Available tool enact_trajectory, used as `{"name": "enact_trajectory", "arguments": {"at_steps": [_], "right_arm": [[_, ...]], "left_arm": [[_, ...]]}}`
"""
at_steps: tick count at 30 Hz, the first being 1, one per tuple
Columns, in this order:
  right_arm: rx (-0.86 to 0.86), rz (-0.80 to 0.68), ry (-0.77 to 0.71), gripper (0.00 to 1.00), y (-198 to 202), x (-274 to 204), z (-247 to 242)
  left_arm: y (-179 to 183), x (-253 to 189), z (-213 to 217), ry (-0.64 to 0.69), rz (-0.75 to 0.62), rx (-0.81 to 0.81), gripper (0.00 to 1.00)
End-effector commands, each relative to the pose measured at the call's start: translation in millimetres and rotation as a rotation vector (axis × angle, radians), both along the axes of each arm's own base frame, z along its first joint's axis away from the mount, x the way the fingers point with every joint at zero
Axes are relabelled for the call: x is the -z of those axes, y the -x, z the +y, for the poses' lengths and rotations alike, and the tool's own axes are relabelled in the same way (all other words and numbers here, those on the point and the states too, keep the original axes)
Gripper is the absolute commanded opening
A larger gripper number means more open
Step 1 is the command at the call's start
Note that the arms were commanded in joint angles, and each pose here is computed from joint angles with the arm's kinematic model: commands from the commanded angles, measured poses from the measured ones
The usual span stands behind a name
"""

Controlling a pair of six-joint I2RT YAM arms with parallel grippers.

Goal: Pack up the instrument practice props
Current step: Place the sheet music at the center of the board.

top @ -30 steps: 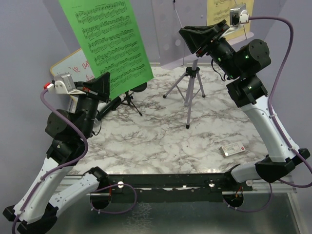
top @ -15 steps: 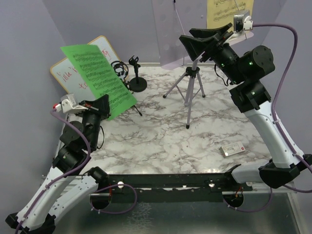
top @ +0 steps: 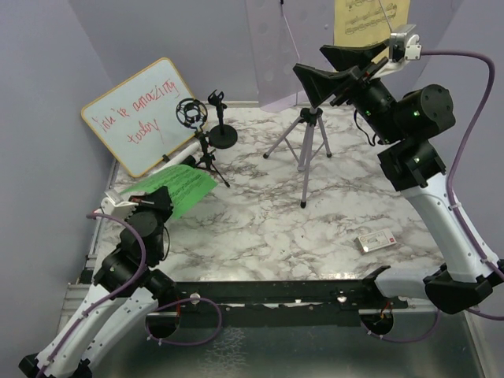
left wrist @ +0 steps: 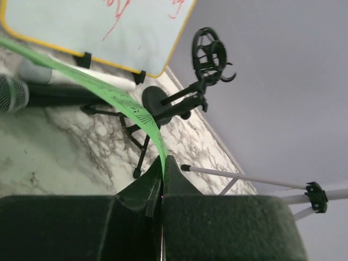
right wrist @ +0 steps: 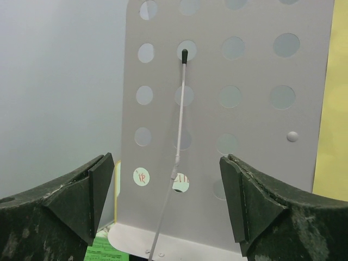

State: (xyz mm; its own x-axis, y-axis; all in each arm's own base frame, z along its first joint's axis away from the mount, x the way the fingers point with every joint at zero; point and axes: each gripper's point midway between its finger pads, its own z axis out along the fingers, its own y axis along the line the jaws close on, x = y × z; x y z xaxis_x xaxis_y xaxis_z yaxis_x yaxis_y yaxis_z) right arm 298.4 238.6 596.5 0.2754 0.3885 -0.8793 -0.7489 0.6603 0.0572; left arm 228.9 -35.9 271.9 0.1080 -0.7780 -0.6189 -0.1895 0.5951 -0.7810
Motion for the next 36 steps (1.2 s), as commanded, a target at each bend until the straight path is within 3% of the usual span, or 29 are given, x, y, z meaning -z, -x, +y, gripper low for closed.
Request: {"name": "enact_trajectory", "arguments": {"at_steps": [1,9,19,36], "right_arm": [[0.049,-0.030,-0.022,0.87,3.3,-5.5,-10.4],[0.072,-0.030,-0.023,0.88,1.4,-0.8,-13.9],[0.068,-0.029,-0.022,0.89,-1.8,6.2,-11.1],[0.066,-0.032,-0.023,0.89,-0.9,6.0,-11.2]], "left_arm": [[8.1,39.9,15.5,0.103,0.084,-0.105,0.00],[27.9,88.4,28.7,0.227,0.184,-0.180,0.00],[65.7,36.5,96.3,0.098,0.102,-0.397,0.00],[45.1,146.2,7.4,0.374,0.364,-0.124,0.00]]}}
